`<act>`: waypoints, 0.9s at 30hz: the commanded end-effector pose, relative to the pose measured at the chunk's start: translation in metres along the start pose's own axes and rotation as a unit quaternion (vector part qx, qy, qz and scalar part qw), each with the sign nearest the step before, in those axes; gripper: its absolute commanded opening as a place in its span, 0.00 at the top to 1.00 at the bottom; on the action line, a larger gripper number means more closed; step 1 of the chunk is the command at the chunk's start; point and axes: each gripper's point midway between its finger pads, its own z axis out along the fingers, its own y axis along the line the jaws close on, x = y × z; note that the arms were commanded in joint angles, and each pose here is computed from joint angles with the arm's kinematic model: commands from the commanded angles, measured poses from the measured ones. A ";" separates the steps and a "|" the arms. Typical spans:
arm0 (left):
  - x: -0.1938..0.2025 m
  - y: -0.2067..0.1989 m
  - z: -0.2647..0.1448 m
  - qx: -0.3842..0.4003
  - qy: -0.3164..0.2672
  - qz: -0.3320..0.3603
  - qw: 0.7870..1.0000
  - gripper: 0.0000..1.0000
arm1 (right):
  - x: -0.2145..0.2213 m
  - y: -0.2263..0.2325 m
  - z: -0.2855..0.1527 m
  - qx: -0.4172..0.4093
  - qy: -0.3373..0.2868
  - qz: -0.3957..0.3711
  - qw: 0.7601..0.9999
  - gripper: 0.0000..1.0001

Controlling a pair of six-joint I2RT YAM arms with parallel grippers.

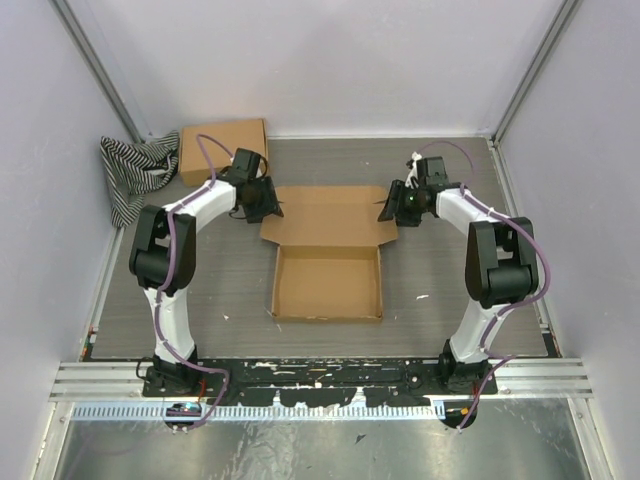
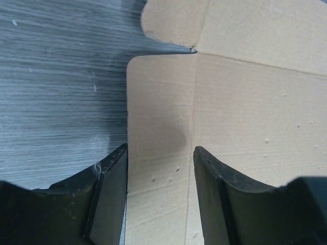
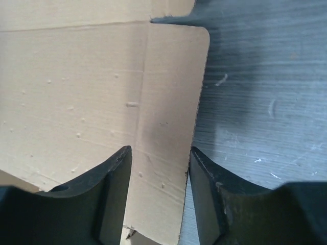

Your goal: Fold the paper box

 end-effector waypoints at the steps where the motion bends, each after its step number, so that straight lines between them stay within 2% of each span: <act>1: -0.015 -0.022 -0.007 0.042 -0.010 -0.002 0.999 0.43 | -0.030 0.043 -0.009 -0.084 -0.033 -0.033 0.995 0.50; 5: -0.017 -0.027 -0.009 0.053 -0.011 -0.004 0.999 0.46 | -0.029 0.052 -0.011 -0.078 -0.033 -0.047 0.995 0.57; 14: -0.022 -0.038 -0.017 0.062 -0.015 0.010 0.998 0.48 | -0.024 0.058 -0.001 -0.029 -0.017 -0.078 0.996 0.59; 22: -0.019 -0.036 -0.011 0.014 0.006 0.059 0.998 0.49 | -0.016 0.048 0.011 0.016 -0.004 -0.092 0.996 0.60; 27: -0.018 -0.041 -0.009 -0.005 0.001 0.086 0.996 0.50 | -0.014 0.044 0.011 0.040 -0.001 -0.102 0.994 0.61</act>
